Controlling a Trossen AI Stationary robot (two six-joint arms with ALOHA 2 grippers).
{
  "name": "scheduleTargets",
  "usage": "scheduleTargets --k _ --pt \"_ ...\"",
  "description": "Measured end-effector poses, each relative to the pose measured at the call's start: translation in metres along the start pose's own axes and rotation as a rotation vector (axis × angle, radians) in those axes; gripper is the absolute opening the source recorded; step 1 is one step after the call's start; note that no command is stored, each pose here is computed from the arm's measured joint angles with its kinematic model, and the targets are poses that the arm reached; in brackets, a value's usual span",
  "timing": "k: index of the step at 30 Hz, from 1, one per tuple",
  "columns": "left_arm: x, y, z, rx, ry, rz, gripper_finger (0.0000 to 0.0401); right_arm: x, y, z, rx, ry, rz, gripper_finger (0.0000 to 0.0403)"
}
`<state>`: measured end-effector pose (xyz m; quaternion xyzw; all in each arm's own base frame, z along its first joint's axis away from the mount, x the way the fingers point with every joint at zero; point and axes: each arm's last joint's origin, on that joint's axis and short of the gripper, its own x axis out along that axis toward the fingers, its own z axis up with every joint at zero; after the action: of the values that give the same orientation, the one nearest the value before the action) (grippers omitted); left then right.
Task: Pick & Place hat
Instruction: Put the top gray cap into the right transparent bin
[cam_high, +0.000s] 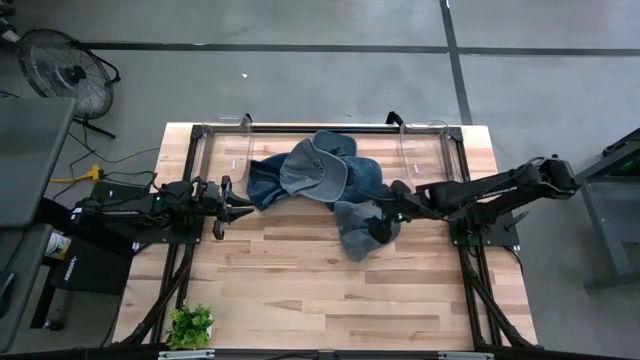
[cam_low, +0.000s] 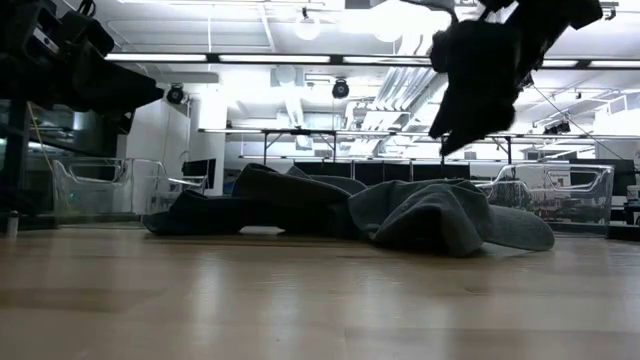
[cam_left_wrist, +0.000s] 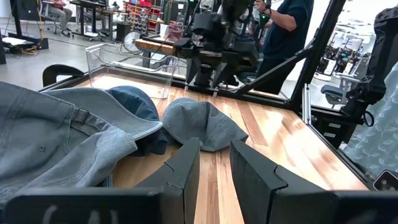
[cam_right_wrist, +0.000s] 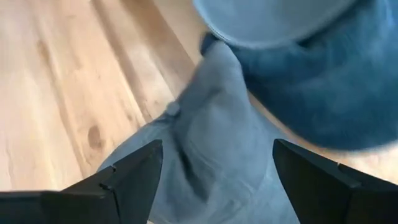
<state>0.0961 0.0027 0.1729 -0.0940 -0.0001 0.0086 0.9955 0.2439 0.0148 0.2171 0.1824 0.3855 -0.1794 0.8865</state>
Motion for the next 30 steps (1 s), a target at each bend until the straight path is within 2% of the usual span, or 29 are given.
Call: scheduleTargets --k 5,16,19,23,30 --pt "0.0 0.0 0.0 0.0 0.0 0.0 0.0087 0.001 0.011 0.022 -0.264 -0.036 -0.001 0.03" --pt "0.0 0.0 0.0 0.0 0.0 0.0 0.0087 0.035 0.028 0.065 -0.618 -0.028 -0.055 0.0299" --pt "0.0 0.0 0.0 0.0 0.0 0.0 0.0087 0.05 0.029 0.077 -0.67 -0.033 -0.117 0.0299" --pt "0.0 0.0 0.0 0.0 0.0 0.0 0.0087 0.074 0.03 0.089 -0.677 -0.053 -0.201 0.0299" --pt "0.0 0.0 0.0 0.0 0.0 0.0 0.0087 0.1 0.041 0.091 -0.789 -0.088 -0.159 0.0299"
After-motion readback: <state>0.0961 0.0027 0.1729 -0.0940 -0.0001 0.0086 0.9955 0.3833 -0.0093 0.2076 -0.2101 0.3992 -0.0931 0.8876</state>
